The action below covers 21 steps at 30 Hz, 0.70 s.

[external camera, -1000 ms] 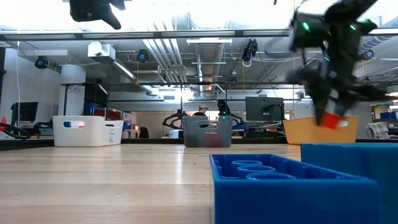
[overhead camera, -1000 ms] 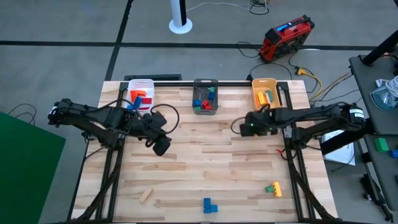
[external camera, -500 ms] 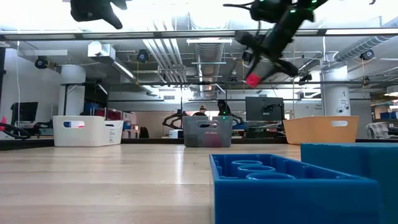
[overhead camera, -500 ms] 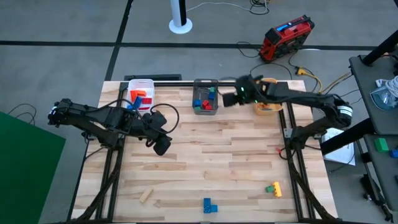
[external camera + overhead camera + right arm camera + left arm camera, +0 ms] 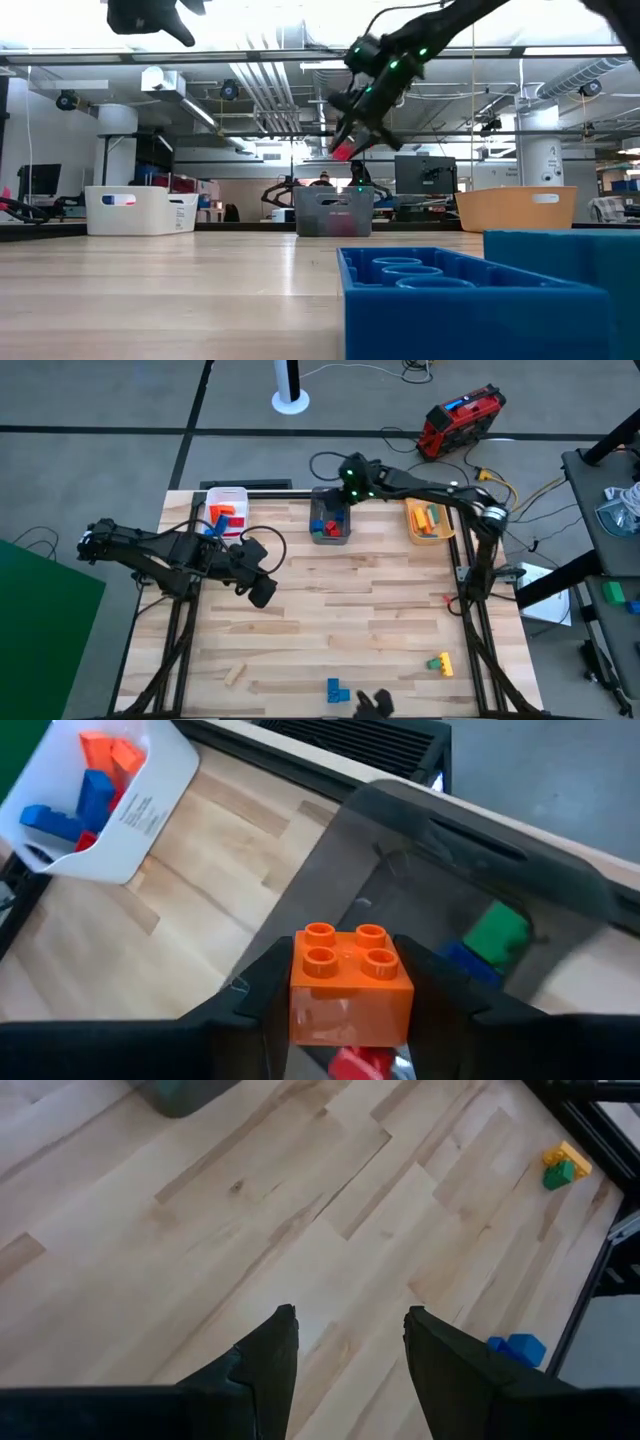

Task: Sort blocks by size
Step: Put the small orange game piece into the black bin, then put the big blue game piece into the white bin

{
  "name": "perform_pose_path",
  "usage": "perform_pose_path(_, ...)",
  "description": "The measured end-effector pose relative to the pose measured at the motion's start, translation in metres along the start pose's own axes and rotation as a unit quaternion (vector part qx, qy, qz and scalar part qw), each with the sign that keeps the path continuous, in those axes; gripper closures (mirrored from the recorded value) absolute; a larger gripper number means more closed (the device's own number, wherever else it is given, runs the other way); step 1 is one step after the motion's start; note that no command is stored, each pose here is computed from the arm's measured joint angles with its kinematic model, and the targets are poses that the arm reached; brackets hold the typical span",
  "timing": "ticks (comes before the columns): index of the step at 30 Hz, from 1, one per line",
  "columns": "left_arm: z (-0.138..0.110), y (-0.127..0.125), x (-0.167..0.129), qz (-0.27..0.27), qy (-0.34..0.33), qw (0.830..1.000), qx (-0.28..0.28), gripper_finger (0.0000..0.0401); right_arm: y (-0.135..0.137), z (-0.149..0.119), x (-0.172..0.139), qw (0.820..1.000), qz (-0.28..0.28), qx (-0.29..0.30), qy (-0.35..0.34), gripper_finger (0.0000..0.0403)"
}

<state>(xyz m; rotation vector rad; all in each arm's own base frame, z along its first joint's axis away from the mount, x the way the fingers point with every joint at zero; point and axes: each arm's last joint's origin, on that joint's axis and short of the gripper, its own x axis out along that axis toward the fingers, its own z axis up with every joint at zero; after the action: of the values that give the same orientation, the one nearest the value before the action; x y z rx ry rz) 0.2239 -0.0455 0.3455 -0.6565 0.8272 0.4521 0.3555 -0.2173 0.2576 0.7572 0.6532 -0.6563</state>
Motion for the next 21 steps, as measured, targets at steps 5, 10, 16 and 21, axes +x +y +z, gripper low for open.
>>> perform_pose_path(5,0.0,0.0,0.0,0.0,0.0,1.0,-0.002,0.024,-0.004,0.015,0.03,1.0,0.006,0.008,0.01,0.0246)
perform_pose_path(10,0.0,0.0,0.0,0.0,0.0,1.0,-0.002,0.024,-0.004,0.029,0.045,0.999,0.022,0.015,0.023,0.0223)
perform_pose_path(16,0.0,0.0,0.0,0.0,0.0,1.0,0.001,0.024,0.005,0.044,0.038,0.999,0.021,-0.005,0.025,0.0217)
perform_pose_path(21,0.0,0.0,0.0,0.0,0.0,1.0,0.002,0.024,0.017,0.05,0.02,0.999,0.026,-0.026,0.028,0.0228)
